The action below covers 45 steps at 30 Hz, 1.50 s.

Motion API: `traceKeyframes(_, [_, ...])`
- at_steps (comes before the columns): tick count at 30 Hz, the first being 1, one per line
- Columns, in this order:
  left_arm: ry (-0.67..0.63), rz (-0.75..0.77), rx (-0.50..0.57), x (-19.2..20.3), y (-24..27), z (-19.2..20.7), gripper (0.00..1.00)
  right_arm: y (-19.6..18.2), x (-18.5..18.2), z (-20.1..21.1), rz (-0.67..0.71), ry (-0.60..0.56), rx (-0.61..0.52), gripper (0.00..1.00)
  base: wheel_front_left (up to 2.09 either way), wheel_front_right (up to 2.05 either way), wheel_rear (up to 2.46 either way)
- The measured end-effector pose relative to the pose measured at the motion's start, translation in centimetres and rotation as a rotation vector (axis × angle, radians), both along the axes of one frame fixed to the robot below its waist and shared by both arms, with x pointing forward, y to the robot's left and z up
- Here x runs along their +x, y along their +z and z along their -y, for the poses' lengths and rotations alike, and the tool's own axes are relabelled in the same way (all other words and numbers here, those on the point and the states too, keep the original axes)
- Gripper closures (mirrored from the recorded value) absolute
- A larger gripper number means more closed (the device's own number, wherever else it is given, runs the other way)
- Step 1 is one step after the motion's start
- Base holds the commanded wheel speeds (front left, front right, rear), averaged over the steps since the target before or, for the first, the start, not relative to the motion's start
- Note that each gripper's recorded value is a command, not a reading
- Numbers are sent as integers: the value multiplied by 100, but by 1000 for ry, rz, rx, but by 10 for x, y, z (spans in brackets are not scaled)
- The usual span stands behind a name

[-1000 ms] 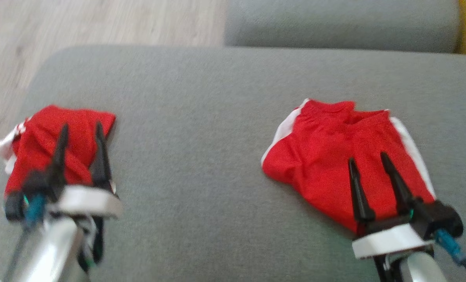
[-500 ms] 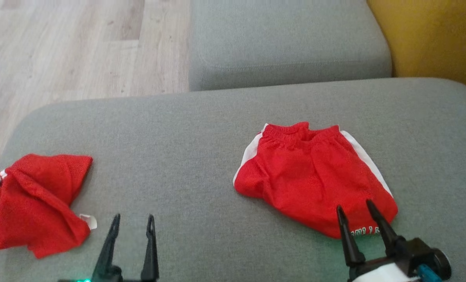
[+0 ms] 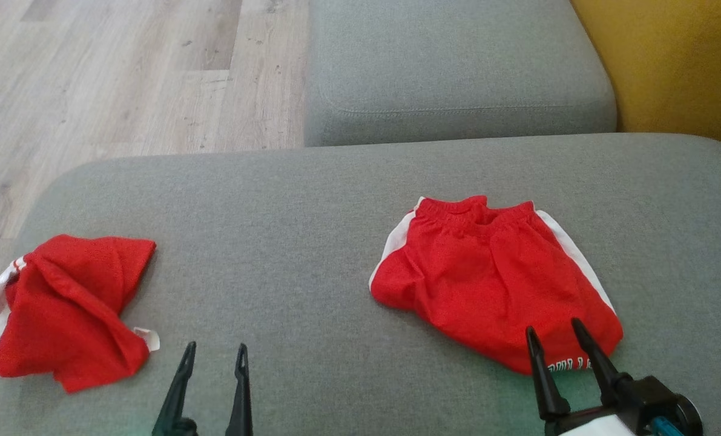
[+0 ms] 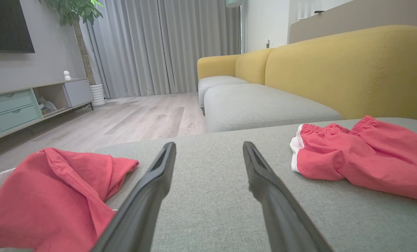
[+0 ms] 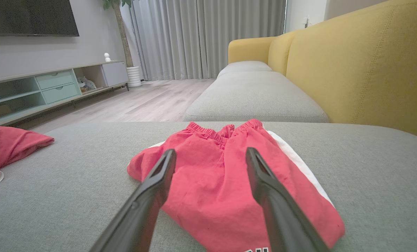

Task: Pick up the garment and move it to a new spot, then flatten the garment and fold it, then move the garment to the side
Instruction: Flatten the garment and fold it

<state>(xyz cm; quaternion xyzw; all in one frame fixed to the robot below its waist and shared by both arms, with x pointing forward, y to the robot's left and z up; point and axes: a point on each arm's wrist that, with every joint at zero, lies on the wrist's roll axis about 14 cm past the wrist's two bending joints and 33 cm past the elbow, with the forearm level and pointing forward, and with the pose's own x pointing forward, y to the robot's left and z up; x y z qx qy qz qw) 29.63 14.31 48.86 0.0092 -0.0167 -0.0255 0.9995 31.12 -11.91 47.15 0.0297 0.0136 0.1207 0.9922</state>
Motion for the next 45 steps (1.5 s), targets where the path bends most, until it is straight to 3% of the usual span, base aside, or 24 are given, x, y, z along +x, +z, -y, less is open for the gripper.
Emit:
traceKeyframes(17, [-27, -30, 5, 1, -9, 9, 0, -3, -1, 2, -13, -8, 7, 0, 0, 0, 0])
traceKeyframes(26, [-132, -74, -4, 5, -21, 35, 0, -6, -6, 13, -19, -49, 7, 0, 0, 0, 0])
traceKeyframes(31, [-276, -66, -2, 29, -17, 69, 0, -6, -11, 23, -21, -93, 14, 0, 0, 0, 0])
traceKeyframes(38, [-542, 27, -84, 110, 50, 142, 0, -3, -9, 49, -20, -183, 4, 0, 0, 0, 0])
traceKeyframes(41, [-677, -63, -106, 136, 69, 188, 0, -7, -6, 59, -40, -220, 6, 0, 0, 0, 0])
traceKeyframes(45, [-920, -268, -92, 137, 73, 253, 0, -4, 5, 74, -35, -267, 17, 0, 0, 0, 0])
